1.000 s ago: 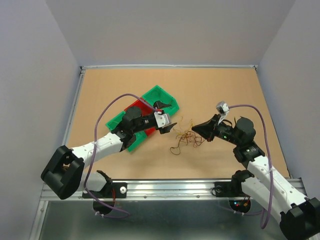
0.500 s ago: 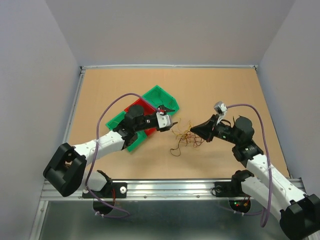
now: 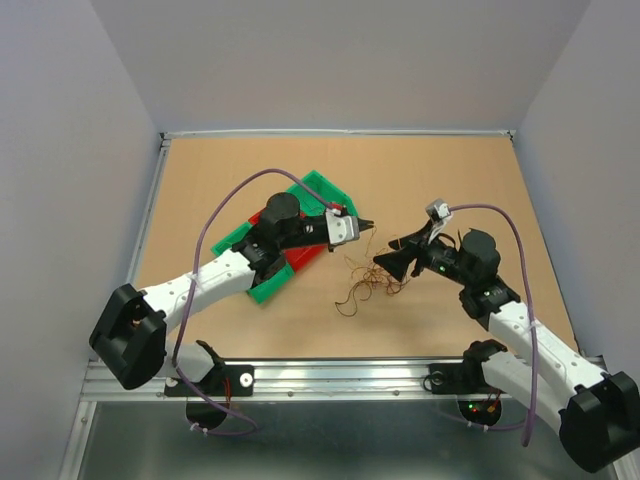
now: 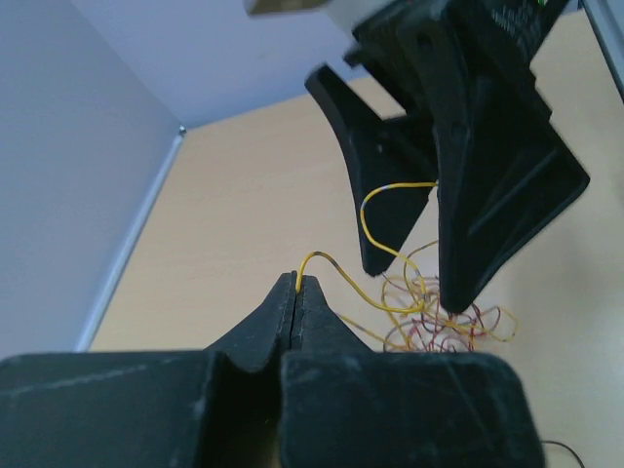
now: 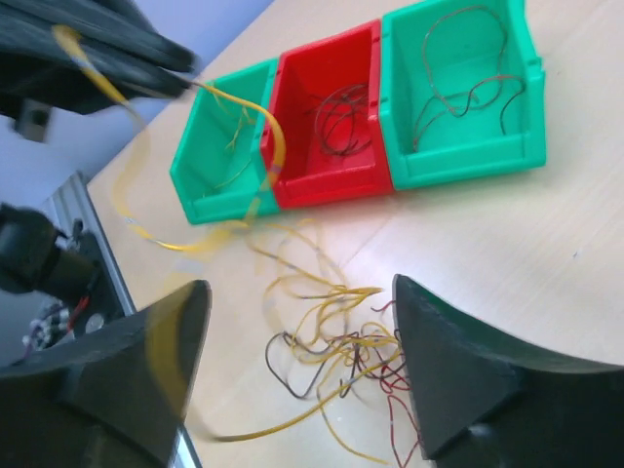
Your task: Untangle the cables
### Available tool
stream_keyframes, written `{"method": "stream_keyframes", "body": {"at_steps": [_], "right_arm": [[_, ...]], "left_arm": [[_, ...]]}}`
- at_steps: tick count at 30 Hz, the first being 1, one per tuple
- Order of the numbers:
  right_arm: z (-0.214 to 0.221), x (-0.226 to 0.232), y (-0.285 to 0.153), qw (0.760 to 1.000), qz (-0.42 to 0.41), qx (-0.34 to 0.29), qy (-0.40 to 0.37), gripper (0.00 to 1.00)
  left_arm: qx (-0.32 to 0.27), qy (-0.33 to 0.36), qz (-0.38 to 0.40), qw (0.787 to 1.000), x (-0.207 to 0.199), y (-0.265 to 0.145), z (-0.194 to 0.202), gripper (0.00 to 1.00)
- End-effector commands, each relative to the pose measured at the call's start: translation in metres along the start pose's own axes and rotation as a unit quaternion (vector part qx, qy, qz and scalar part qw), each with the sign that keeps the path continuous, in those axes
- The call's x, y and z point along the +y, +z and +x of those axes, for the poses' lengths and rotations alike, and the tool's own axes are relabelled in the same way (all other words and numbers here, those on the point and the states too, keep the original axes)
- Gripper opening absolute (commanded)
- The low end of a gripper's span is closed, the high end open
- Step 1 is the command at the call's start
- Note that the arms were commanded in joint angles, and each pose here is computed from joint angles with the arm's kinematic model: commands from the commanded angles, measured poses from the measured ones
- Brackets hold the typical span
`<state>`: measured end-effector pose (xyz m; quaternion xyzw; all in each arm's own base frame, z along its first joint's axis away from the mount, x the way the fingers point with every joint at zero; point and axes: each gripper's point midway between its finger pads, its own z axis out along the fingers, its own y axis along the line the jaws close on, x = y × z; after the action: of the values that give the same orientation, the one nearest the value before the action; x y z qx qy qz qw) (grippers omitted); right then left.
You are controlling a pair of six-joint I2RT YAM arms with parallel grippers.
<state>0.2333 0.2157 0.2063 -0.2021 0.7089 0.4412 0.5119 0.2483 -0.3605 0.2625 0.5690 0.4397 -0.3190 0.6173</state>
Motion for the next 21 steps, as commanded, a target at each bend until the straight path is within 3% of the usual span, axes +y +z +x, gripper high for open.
{"method": "stream_keyframes", "body": {"at_steps": [1,2,8,9,10,12,15,17,18,21], "right_arm": [[-0.026,0.000,0.006,0.997,-0.002,-0.061,-0.041,0.95],[-0.018,-0.003,0.008,0.998,-0.006,-0.057,-0.039,1.00],[-0.017,-0.004,0.030,0.996,-0.048,-0.054,-0.047,1.00],[-0.018,-0.005,0.033,0.996,-0.054,-0.055,-0.048,0.95],[-0.011,-0.010,0.040,0.997,-0.056,-0.043,-0.042,0.82],[-0.007,-0.015,0.046,0.998,-0.052,-0.033,-0.031,0.76],[-0.007,-0.026,0.050,0.999,-0.028,-0.033,-0.019,0.61],[-0.008,-0.032,0.049,0.999,-0.004,-0.031,-0.011,0.41],[-0.006,-0.037,0.048,1.000,0.011,-0.028,-0.007,0.36],[-0.001,-0.059,0.042,0.996,0.082,-0.015,0.011,0.24]], "left_arm": [[-0.067,0.013,-0.001,0.998,0.019,-0.006,-0.083,0.00],[-0.077,0.014,0.010,0.997,0.021,-0.007,-0.100,0.00],[-0.121,-0.016,0.024,0.992,0.035,-0.009,-0.168,0.00],[-0.124,-0.022,0.025,0.992,0.037,-0.010,-0.174,0.00],[-0.137,-0.016,0.020,0.990,0.044,-0.012,-0.194,0.00],[-0.140,-0.014,0.001,0.990,0.054,-0.015,-0.209,0.00],[-0.150,-0.004,-0.103,0.983,0.096,-0.033,-0.243,0.00],[-0.161,0.002,-0.160,0.974,0.119,-0.049,-0.267,0.00],[-0.160,-0.002,-0.185,0.970,0.128,-0.056,-0.272,0.00],[-0.163,-0.012,-0.301,0.940,0.164,-0.093,-0.293,0.00]]}}
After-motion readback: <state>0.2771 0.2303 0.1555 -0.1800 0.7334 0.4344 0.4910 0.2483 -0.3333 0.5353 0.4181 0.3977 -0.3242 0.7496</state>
